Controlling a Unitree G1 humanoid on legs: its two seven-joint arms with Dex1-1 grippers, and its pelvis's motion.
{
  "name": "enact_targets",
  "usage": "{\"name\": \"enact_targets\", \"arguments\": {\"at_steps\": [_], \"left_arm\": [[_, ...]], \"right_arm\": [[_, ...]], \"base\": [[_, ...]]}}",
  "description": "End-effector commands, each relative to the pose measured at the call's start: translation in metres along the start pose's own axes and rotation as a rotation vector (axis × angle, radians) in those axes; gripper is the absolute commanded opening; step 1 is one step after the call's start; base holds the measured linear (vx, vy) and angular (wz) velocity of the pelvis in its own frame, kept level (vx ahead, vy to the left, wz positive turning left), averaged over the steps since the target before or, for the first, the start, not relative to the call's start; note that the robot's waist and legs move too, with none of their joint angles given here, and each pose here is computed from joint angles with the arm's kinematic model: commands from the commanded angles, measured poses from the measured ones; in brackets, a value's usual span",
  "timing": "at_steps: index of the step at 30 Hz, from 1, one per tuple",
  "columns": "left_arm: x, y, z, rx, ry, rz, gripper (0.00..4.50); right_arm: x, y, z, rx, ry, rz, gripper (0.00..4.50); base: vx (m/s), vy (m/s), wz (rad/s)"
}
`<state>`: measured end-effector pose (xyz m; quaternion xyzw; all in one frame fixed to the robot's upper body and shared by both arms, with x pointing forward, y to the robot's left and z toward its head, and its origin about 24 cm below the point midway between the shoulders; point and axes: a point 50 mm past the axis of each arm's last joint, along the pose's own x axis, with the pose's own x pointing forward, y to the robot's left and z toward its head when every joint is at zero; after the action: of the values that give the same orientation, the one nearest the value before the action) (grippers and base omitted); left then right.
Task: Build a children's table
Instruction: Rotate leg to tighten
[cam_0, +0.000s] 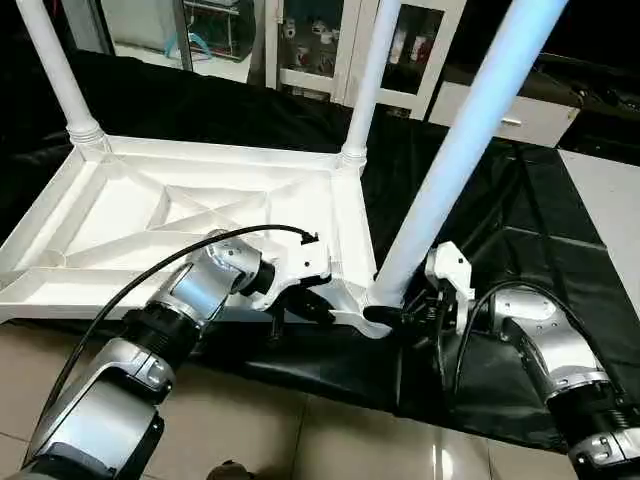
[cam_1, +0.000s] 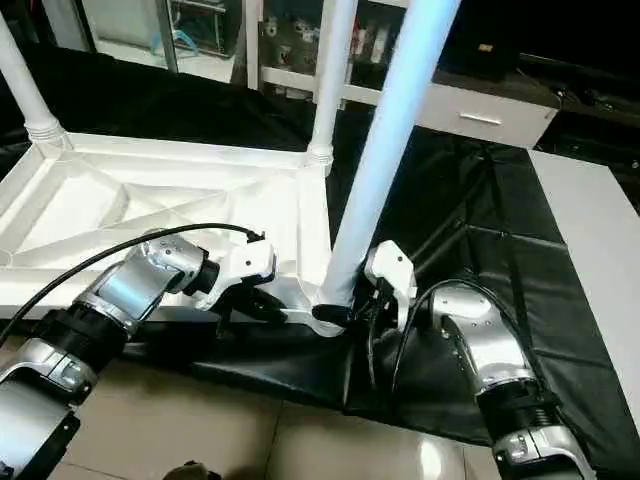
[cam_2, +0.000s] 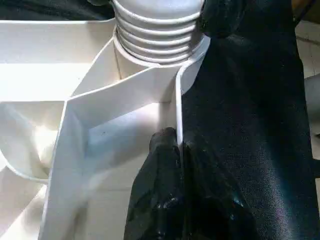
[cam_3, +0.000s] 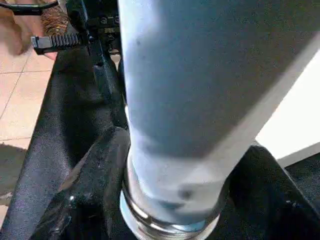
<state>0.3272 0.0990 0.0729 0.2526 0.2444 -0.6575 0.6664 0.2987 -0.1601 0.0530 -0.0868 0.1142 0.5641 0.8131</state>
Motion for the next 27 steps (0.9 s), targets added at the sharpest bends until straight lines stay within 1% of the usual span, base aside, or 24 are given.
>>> {"name": "enact_targets", "arguments": {"at_steps": [1,3,4,5,6,9,10,11,15,17,18,19,22,23,25,26,27], "left_arm": [[0.000,0.004,0.013,0.033,-0.031,0.010,0.00],[0.001,0.005,0.013,0.026,-0.037,0.024,0.00],[0.005,0.011,0.015,-0.020,-0.078,0.105,0.00],[0.005,0.011,0.015,-0.020,-0.078,0.105,0.00],[0.007,0.014,0.017,-0.046,-0.100,0.145,0.00],[0.022,0.029,0.026,-0.175,-0.156,0.357,0.00],[0.025,0.032,0.029,-0.212,-0.163,0.406,0.00],[0.028,0.034,0.031,-0.233,-0.170,0.436,0.00],[0.039,0.044,0.044,-0.380,-0.194,0.610,0.00],[0.042,0.046,0.047,-0.414,-0.196,0.669,0.00],[0.046,0.047,0.050,-0.406,-0.196,0.680,0.00],[0.046,0.047,0.050,-0.404,-0.196,0.680,0.00],[0.049,0.047,0.050,-0.380,-0.176,0.683,0.00],[0.049,0.047,0.050,-0.380,-0.176,0.683,0.00],[0.049,0.047,0.048,-0.384,-0.161,0.679,0.00],[0.049,0.047,0.048,-0.384,-0.161,0.679,0.00],[0.048,0.047,0.045,-0.384,-0.146,0.673,0.00]], "right_arm": [[0.003,0.002,-0.020,0.088,0.069,-0.037,2.61],[0.004,0.000,-0.021,0.101,0.065,-0.071,2.61],[0.008,-0.009,-0.028,0.169,0.052,-0.243,2.61],[0.008,-0.009,-0.028,0.169,0.052,-0.243,2.60],[0.010,-0.013,-0.031,0.203,0.050,-0.323,2.60],[0.026,-0.021,-0.041,0.357,0.026,-0.621,2.59],[0.031,-0.021,-0.043,0.390,0.025,-0.676,2.59],[0.034,-0.022,-0.043,0.407,0.024,-0.716,2.59],[0.056,-0.024,-0.042,0.497,0.028,-0.937,2.59],[0.065,-0.026,-0.039,0.546,0.015,-1.023,2.59],[0.072,-0.026,-0.035,0.572,0.003,-1.070,2.59],[0.073,-0.026,-0.035,0.576,0.002,-1.076,2.59],[0.082,-0.027,-0.027,0.570,-0.027,-1.077,2.59],[0.082,-0.027,-0.027,0.570,-0.027,-1.077,2.59],[0.086,-0.027,-0.019,0.544,-0.083,-1.005,2.59],[0.086,-0.027,-0.019,0.544,-0.083,-1.005,2.59],[0.086,-0.027,-0.011,0.554,-0.193,-0.940,2.94]], "base": [[0.000,0.000,0.00],[0.000,0.000,0.00],[0.000,0.000,0.00],[0.000,0.000,0.00],[0.000,0.000,0.00],[0.000,0.000,0.00],[0.000,0.000,0.00],[0.000,0.000,0.00],[0.000,0.000,0.00],[0.000,0.000,0.00],[0.000,0.000,0.00],[0.000,0.000,0.00],[0.000,0.000,0.00],[0.000,0.000,0.00],[0.000,0.000,0.00],[0.000,0.000,0.00],[0.000,0.000,0.00]]}}
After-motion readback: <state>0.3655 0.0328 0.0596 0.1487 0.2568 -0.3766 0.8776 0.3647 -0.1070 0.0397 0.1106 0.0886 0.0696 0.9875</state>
